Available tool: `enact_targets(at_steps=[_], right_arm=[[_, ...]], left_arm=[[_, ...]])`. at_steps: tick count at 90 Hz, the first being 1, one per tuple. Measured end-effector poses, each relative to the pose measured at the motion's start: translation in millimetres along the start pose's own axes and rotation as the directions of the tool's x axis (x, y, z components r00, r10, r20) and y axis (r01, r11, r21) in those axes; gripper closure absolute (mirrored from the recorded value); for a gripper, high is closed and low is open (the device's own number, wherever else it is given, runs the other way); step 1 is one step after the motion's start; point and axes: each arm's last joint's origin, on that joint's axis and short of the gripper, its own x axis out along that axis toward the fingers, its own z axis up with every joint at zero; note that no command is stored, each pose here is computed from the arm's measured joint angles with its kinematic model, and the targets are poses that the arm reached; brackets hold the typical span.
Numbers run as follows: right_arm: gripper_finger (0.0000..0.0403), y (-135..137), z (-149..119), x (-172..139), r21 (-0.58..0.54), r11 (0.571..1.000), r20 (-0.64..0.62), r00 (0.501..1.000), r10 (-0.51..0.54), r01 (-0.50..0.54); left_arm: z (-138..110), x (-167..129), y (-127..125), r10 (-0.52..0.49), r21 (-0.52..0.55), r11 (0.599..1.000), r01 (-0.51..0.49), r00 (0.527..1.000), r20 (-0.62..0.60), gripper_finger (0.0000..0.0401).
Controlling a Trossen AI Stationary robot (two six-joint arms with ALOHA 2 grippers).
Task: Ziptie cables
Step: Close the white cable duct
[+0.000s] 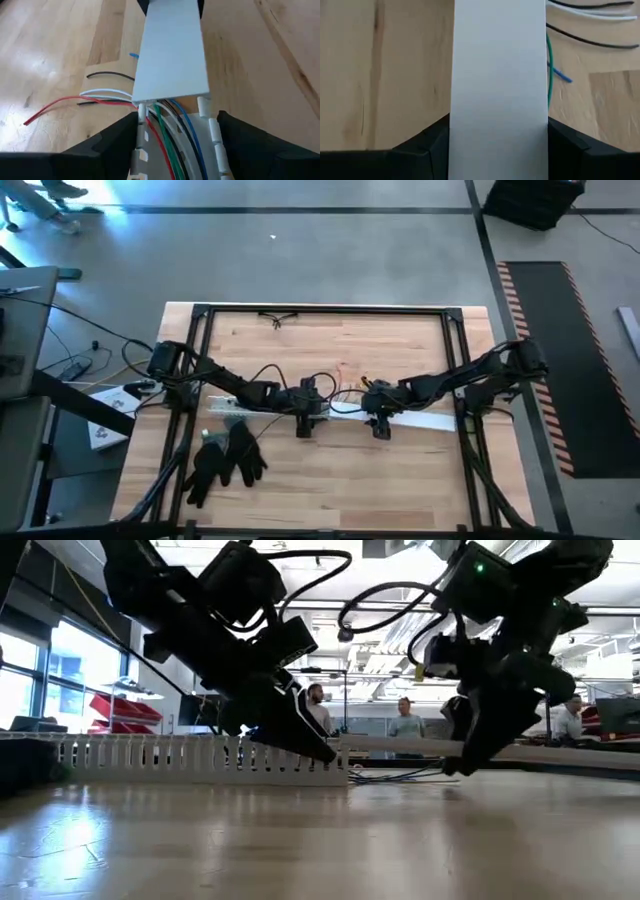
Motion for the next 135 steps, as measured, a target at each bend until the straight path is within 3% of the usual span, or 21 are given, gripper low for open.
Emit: enact_targets(at_steps=[20,50,84,104,135], right_arm=[[0.0191,0.3,0.3,0.0,0.003,1.000,0.002,1.000,0.008,-0.008],[0.0191,0.6,2.3,1.7,0.004,1.000,0.022,1.000,0.012,-0.012],[0.0191,0.9,5.8,1.4,0.008,1.000,0.057,0.998,0.009,-0.009],[0.0191,0.9,6.1,1.3,0.003,1.000,0.060,0.998,0.007,-0.007],[0.0190,0.7,6.1,1.4,0.000,1.000,0.060,0.998,0.005,-0.005]], left_arm=[[3.1,-3.8,0.5,-0.016,-0.002,1.000,0.016,1.000,0.011,0.0154],[13.6,-14.0,5.4,-0.057,-0.037,0.998,0.059,0.997,0.054,0.0109],[18.1,-12.8,8.9,-0.005,-0.051,0.999,0.011,0.994,0.106,0.0107],[15.4,-11.2,17.3,-0.025,-0.116,0.993,0.036,0.995,0.094,0.0107],[12.7,-10.0,23.9,-0.073,-0.148,0.985,0.085,0.994,0.087,0.0166]])
